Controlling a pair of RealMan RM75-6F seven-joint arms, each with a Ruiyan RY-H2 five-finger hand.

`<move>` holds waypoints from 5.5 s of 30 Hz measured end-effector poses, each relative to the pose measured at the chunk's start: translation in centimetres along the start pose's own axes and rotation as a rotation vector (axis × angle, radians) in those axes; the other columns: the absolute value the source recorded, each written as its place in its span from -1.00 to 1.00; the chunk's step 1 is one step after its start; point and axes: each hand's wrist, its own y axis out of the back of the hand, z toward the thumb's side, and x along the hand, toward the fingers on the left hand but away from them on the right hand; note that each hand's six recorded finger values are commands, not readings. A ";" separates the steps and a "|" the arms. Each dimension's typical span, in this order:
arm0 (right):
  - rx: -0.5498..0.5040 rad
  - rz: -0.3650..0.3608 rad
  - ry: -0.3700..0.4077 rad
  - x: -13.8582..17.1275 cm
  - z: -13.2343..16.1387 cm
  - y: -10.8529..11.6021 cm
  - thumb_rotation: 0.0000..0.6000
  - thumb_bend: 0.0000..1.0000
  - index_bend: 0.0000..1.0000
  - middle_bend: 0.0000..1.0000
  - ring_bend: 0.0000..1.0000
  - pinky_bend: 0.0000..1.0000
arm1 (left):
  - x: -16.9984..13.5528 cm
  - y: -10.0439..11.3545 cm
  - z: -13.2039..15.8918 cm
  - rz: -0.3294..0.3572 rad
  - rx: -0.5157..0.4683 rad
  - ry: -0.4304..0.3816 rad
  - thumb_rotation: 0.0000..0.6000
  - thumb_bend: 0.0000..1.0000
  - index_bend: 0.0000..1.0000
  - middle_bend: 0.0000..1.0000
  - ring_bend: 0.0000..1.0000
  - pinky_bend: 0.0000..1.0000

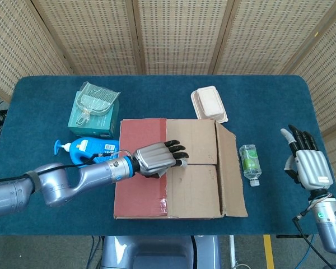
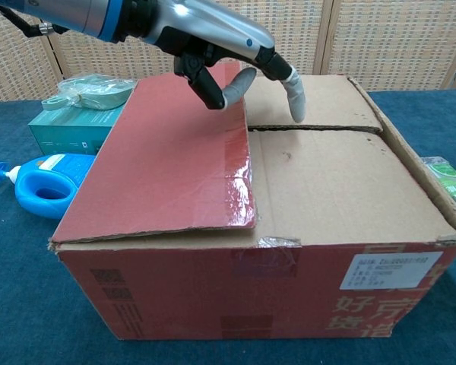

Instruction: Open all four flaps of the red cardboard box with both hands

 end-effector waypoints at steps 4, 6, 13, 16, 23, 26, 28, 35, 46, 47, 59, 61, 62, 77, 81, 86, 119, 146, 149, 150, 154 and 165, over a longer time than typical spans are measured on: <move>-0.004 -0.001 -0.009 0.1 -0.3 0.0 1.00 0.96 -1.00 -1.00 -1.00 -1.00 | 0.4 -0.4 0.0 -0.016 -0.005 0.002 0.94 1.00 -0.43 -0.55 -0.87 -1.00; -0.005 -0.001 -0.010 0.1 -0.3 0.0 1.00 0.96 -1.00 -1.00 -1.00 -1.00 | 0.4 -0.5 0.0 -0.018 -0.004 0.004 0.94 1.00 -0.35 -0.47 -0.81 -1.00; -0.009 -0.002 -0.011 -0.1 -0.4 0.0 1.00 0.96 -1.00 -1.00 -1.00 -1.00 | 0.0 -0.5 -0.3 -0.010 0.000 0.014 0.94 1.00 -0.21 -0.30 -0.67 -0.88; -0.011 0.000 -0.013 -0.2 -0.4 -0.1 1.00 0.96 -1.00 -1.00 -1.00 -1.00 | -0.3 -0.5 -0.5 0.001 -0.002 0.019 0.94 1.00 -0.17 -0.25 -0.62 -0.85; -0.015 0.003 -0.013 -0.4 -0.4 -0.4 1.00 0.96 -1.00 -1.00 -1.00 -1.00 | -1.3 -0.6 -1.2 0.020 -0.018 0.039 0.93 1.00 -0.11 -0.18 -0.55 -0.81; -0.015 0.003 -0.013 -0.4 -0.3 -0.4 1.00 0.96 -1.00 -1.00 -1.00 -1.00 | -1.8 -0.4 -1.4 0.032 -0.028 0.044 0.93 1.00 -0.11 -0.14 -0.52 -0.79; -0.015 0.004 -0.014 -0.5 -0.3 -0.4 1.00 0.96 -1.00 -1.00 -1.00 -1.00 | -2.2 -0.2 -1.6 0.039 -0.033 0.049 0.94 1.00 -0.11 -0.10 -0.49 -0.76; -0.021 -0.001 -0.016 -0.9 -0.3 -0.3 1.00 0.96 -1.00 -1.00 -1.00 -1.00 | -3.7 0.6 -2.2 0.073 -0.035 0.064 0.94 1.00 -0.11 -0.10 -0.49 -0.76; -0.030 -0.016 -0.022 -1.1 -0.5 0.3 1.00 0.96 -1.00 -1.00 -1.00 -1.00 | -6.4 2.2 -3.0 0.143 -0.041 0.084 0.94 1.00 -0.11 -0.10 -0.49 -0.76; -0.030 -0.016 -0.023 -1.1 -0.5 0.4 1.00 0.96 -1.00 -1.00 -1.00 -1.00 | -6.7 2.4 -3.0 0.149 -0.039 0.085 0.94 1.00 -0.11 -0.10 -0.49 -0.76; -0.035 -0.018 -0.023 -0.9 -0.7 0.8 1.00 0.96 -1.00 -1.00 -1.00 -1.00 | -11.3 3.4 -3.7 0.227 0.003 0.115 0.94 1.00 -0.11 -0.10 -0.49 -0.76; -0.033 -0.017 -0.023 -0.9 -0.7 0.9 1.00 0.96 -1.00 -1.00 -1.00 -1.00 | -12.3 3.4 -4.0 0.239 0.006 0.129 0.94 1.00 -0.11 -0.10 -0.49 -0.76; -0.032 -0.017 -0.023 -0.9 -0.7 0.9 1.00 0.96 -1.00 -1.00 -1.00 -1.00 | -12.8 3.4 -4.1 0.245 0.006 0.136 0.94 1.00 -0.11 -0.10 -0.49 -0.76; -0.015 -0.008 -0.015 -0.9 0.0 0.9 1.00 0.96 -1.00 -1.00 -1.00 -1.00 | -20.0 1.9 -6.1 0.265 0.004 0.245 0.94 1.00 -0.11 -0.09 -0.48 -0.76; -0.012 -0.006 -0.011 -0.9 0.2 0.9 1.00 0.96 -1.00 -1.00 -1.00 -1.00 | -21.5 1.1 -6.6 0.243 0.000 0.278 0.94 1.00 -0.11 -0.09 -0.47 -0.76; -0.015 -0.005 -0.012 -0.9 0.4 0.8 1.00 0.96 -1.00 -1.00 -1.00 -1.00 | -22.9 0.2 -7.3 0.217 -0.011 0.315 0.94 1.00 -0.11 -0.08 -0.47 -0.76; -0.035 0.001 -0.017 -0.6 -0.2 0.1 1.00 0.96 -1.00 -1.00 -1.00 -1.00 | -13.9 -1.6 -8.3 0.353 -0.025 0.483 0.98 -0.84 -0.89 -1.00 -1.00 -1.00; -0.053 0.000 -0.035 -0.2 -1.2 -0.1 1.00 0.96 -1.00 -1.00 -1.00 -1.00 | -6.3 -3.6 -4.1 0.299 -0.108 0.429 0.90 -0.86 -0.93 -1.00 -1.00 -1.00; -0.053 -0.001 -0.037 -0.2 -1.3 -0.1 1.00 0.96 -1.00 -1.00 -1.00 -1.00 | -5.8 -4.0 -4.0 0.299 -0.111 0.435 0.90 -0.86 -0.96 -1.00 -1.00 -1.00; -0.053 -0.001 -0.037 -0.2 -1.4 -0.1 1.00 0.96 -1.00 -1.00 -1.00 -1.00 | -5.6 -4.1 -4.0 0.299 -0.110 0.438 0.90 -0.86 -0.96 -1.00 -1.00 -1.00; -0.055 -0.003 -0.040 -0.1 -1.5 0.0 1.00 0.96 -1.00 -1.00 -1.00 -1.00 | -5.0 -4.5 -3.8 0.298 -0.101 0.446 0.90 -0.86 -0.98 -1.00 -1.00 -1.00; -0.058 -0.004 -0.052 0.0 -2.0 0.0 1.00 0.96 -1.00 -1.00 -1.00 -1.00 | -4.0 -4.9 -4.4 0.326 -0.076 0.489 0.90 -0.86 -1.00 -1.00 -1.00 -1.00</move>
